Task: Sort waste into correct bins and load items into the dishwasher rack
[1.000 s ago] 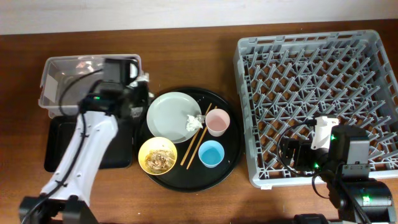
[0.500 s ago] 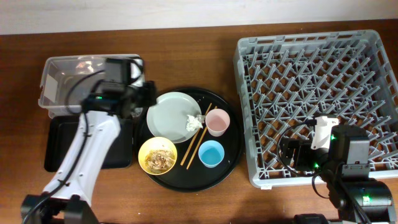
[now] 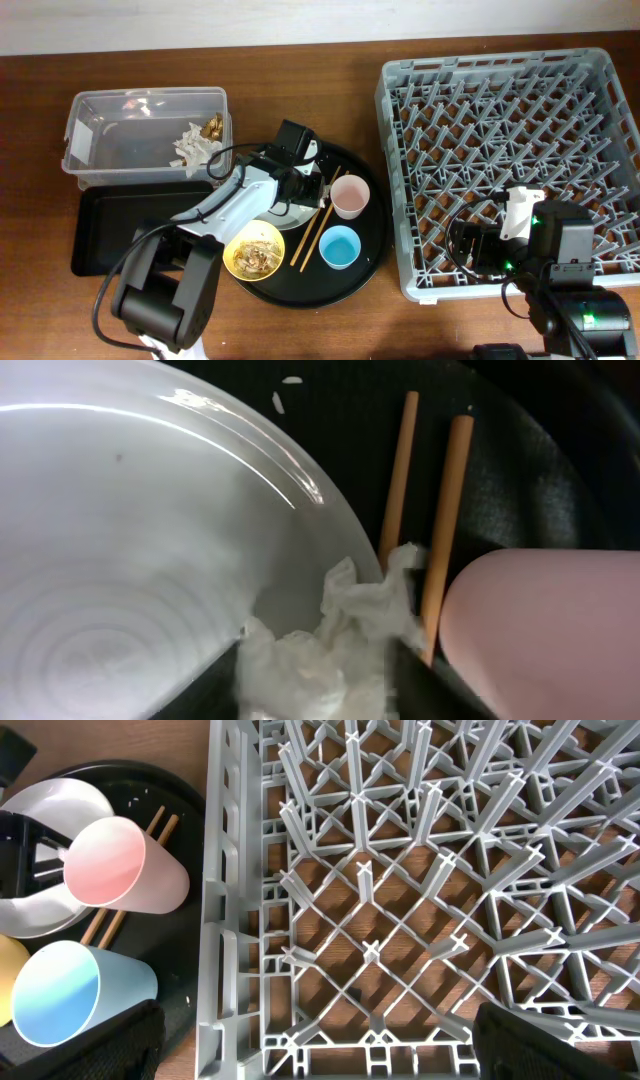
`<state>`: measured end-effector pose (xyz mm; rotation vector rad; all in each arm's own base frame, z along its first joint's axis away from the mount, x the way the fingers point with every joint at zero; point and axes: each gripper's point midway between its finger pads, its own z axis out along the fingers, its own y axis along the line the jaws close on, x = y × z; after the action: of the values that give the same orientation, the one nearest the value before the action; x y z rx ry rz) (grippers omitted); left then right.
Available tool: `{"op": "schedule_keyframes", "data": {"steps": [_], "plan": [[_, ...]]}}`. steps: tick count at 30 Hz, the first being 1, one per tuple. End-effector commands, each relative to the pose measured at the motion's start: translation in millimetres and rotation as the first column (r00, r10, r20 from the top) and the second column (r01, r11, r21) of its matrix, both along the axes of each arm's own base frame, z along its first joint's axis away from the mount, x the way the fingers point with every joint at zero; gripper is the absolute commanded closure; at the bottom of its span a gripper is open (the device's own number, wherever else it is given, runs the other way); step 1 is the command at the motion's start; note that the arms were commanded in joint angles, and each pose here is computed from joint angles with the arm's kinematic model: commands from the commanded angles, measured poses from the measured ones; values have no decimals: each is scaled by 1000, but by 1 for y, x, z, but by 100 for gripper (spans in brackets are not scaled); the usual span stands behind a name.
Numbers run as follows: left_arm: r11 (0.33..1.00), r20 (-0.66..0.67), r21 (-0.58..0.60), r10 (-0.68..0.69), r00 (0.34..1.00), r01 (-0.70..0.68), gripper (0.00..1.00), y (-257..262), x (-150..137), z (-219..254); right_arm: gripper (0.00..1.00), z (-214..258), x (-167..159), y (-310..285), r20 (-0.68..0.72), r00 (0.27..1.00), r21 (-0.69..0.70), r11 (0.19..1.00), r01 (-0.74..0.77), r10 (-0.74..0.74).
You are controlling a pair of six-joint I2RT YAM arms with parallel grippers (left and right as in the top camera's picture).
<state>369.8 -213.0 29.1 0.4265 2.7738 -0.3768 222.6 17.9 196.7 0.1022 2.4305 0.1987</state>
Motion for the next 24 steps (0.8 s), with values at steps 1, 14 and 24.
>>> {"op": "schedule_keyframes", "data": {"steps": [1, 14, 24], "plan": [[1000, -17, -4, -6, 1000, 6, 86, -2, -3, -5, 1, 9, 2, 1, 22, 1000, 3, 1000, 3, -3], [921, 377, -124, 388, 841, -369, 99, 157, 67, 154, 1, 8, 1, 1, 15, 1000, 4, 1000, 3, -3], [835, 367, -88, 534, 762, -543, 34, 237, 67, 147, 1, 8, 1, 1, 15, 1000, 4, 1000, 3, -3]]}}
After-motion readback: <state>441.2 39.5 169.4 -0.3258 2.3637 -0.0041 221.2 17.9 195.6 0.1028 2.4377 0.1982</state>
